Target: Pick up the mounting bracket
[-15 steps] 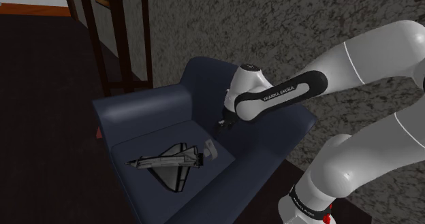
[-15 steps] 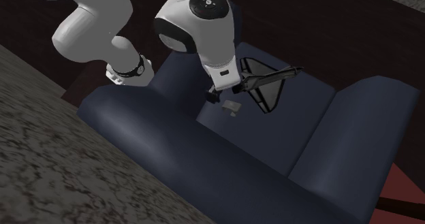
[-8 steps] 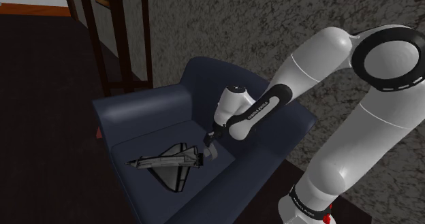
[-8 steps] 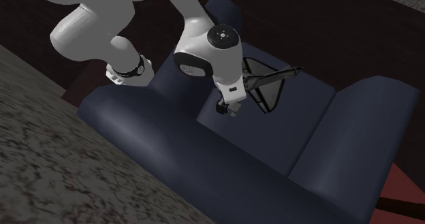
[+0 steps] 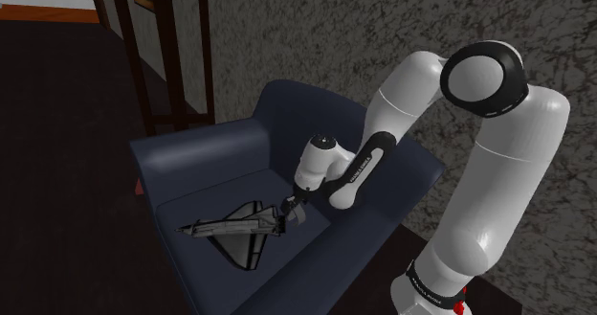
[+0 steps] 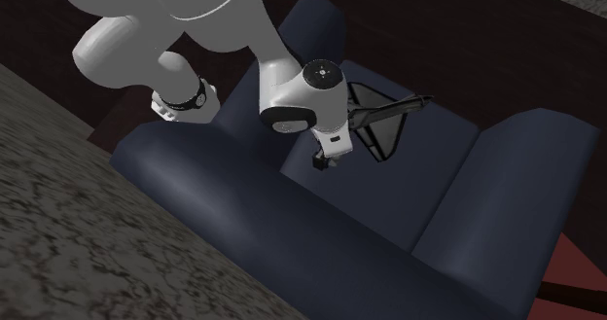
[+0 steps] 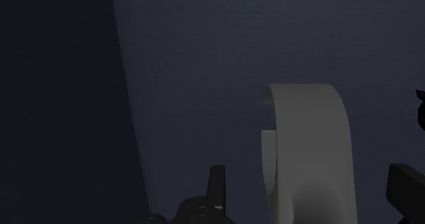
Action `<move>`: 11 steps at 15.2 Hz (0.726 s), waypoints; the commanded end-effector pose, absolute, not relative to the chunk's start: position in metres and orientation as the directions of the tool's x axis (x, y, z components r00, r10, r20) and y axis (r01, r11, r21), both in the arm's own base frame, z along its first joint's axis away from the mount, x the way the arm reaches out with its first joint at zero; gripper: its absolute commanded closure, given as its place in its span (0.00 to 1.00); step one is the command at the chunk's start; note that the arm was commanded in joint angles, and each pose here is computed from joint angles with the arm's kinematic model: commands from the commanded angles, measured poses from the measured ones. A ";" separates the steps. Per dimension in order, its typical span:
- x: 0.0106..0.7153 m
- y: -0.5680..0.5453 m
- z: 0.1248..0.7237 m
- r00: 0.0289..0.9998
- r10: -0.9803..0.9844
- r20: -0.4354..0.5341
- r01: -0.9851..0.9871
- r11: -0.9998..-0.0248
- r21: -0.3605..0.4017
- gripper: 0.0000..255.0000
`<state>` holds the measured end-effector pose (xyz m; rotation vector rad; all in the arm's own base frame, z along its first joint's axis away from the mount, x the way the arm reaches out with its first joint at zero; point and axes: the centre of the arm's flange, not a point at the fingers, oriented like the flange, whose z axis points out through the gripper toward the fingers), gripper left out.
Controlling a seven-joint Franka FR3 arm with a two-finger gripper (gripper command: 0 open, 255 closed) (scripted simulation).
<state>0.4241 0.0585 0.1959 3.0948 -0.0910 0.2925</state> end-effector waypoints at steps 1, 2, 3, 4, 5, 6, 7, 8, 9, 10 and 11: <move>0.424 0.059 0.185 0.981 -0.054 0.188 -0.060 -0.998 0.026 0.00; 0.424 0.059 0.181 0.981 -0.054 0.188 -0.060 -0.998 0.026 0.00; 0.424 0.059 0.181 0.981 -0.054 0.188 -0.060 -0.998 0.026 0.00; 0.424 0.059 0.182 0.981 -0.054 0.188 -0.060 -0.998 0.026 1.00; 0.424 0.060 0.183 0.981 -0.054 0.188 -0.060 -0.998 0.026 1.00; 0.424 0.062 0.183 0.981 -0.054 0.188 -0.060 -0.998 0.026 1.00; 0.423 0.061 0.180 0.981 -0.055 0.188 -0.061 -0.998 0.026 1.00; 0.424 0.060 0.179 0.981 -0.055 0.188 -0.061 -0.998 0.026 1.00; 0.424 0.061 0.178 0.981 -0.055 0.188 -0.061 -0.998 0.026 1.00; 0.422 0.060 0.175 0.981 -0.055 0.188 -0.061 -0.998 0.026 1.00; 0.423 0.061 0.176 0.981 -0.055 0.189 -0.061 -0.998 0.026 1.00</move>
